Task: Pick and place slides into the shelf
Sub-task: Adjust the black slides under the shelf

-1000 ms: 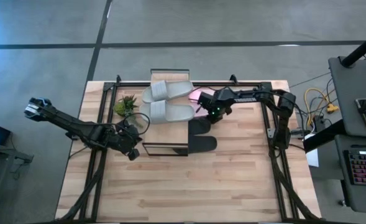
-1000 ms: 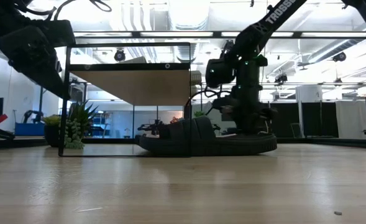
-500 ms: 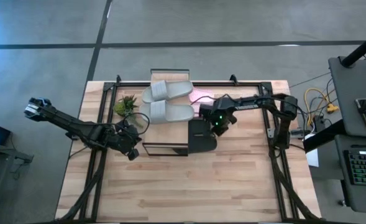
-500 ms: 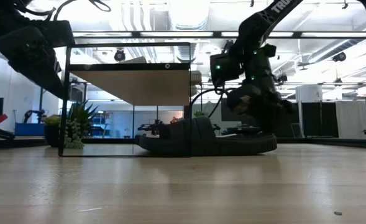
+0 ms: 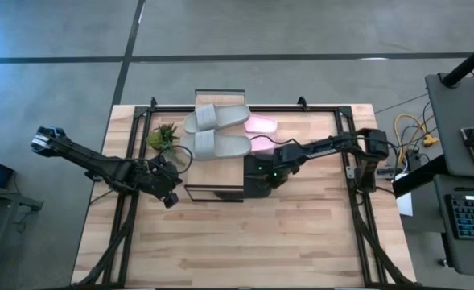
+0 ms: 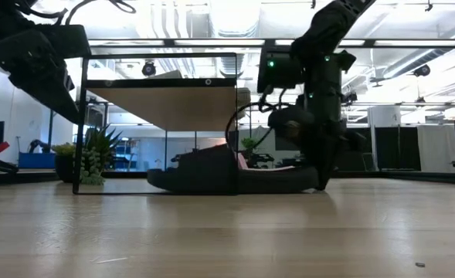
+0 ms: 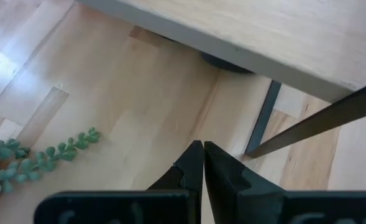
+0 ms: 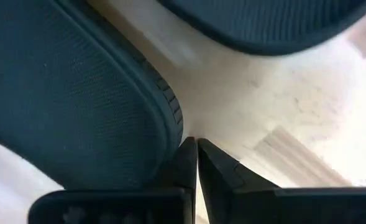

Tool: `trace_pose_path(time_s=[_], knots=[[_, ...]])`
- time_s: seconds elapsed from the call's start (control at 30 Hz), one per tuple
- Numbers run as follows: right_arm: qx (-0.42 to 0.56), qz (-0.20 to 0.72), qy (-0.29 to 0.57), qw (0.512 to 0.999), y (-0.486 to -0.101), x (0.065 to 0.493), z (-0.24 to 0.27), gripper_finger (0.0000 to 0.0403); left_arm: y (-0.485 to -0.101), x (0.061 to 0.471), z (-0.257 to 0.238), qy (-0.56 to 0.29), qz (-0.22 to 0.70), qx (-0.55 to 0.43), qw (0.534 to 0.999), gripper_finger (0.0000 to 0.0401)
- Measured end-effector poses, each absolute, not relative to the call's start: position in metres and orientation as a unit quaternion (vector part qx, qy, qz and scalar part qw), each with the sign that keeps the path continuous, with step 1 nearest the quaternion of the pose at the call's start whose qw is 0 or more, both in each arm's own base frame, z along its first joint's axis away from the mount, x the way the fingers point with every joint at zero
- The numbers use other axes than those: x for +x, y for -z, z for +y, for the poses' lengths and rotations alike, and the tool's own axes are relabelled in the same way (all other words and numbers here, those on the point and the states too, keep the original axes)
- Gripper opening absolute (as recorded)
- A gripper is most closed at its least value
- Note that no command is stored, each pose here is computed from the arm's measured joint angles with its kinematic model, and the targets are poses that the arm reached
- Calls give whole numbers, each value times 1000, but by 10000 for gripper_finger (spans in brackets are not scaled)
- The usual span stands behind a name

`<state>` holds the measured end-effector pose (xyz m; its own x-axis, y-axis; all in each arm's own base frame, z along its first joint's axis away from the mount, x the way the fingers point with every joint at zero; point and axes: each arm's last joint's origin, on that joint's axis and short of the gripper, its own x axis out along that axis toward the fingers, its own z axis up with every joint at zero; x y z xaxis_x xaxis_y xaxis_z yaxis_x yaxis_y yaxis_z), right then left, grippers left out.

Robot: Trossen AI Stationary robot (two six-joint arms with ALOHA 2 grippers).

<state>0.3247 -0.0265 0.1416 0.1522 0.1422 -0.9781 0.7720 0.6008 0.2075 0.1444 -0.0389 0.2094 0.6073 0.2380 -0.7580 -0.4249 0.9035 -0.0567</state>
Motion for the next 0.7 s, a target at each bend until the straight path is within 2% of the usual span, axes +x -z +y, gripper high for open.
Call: trace_pose_path(time_s=[0.3, 0.43, 0.7], knots=[[402, 499, 358, 679, -168, 304, -29, 9, -211, 140, -37, -187, 404, -115, 888, 0], [478, 461, 330, 671, -170, 288, -29, 9, -211, 140, -37, -188, 405, -114, 888, 0], [597, 388, 281, 643, -139, 256, -9, 9, -210, 139, -37, -192, 407, -111, 886, 0]])
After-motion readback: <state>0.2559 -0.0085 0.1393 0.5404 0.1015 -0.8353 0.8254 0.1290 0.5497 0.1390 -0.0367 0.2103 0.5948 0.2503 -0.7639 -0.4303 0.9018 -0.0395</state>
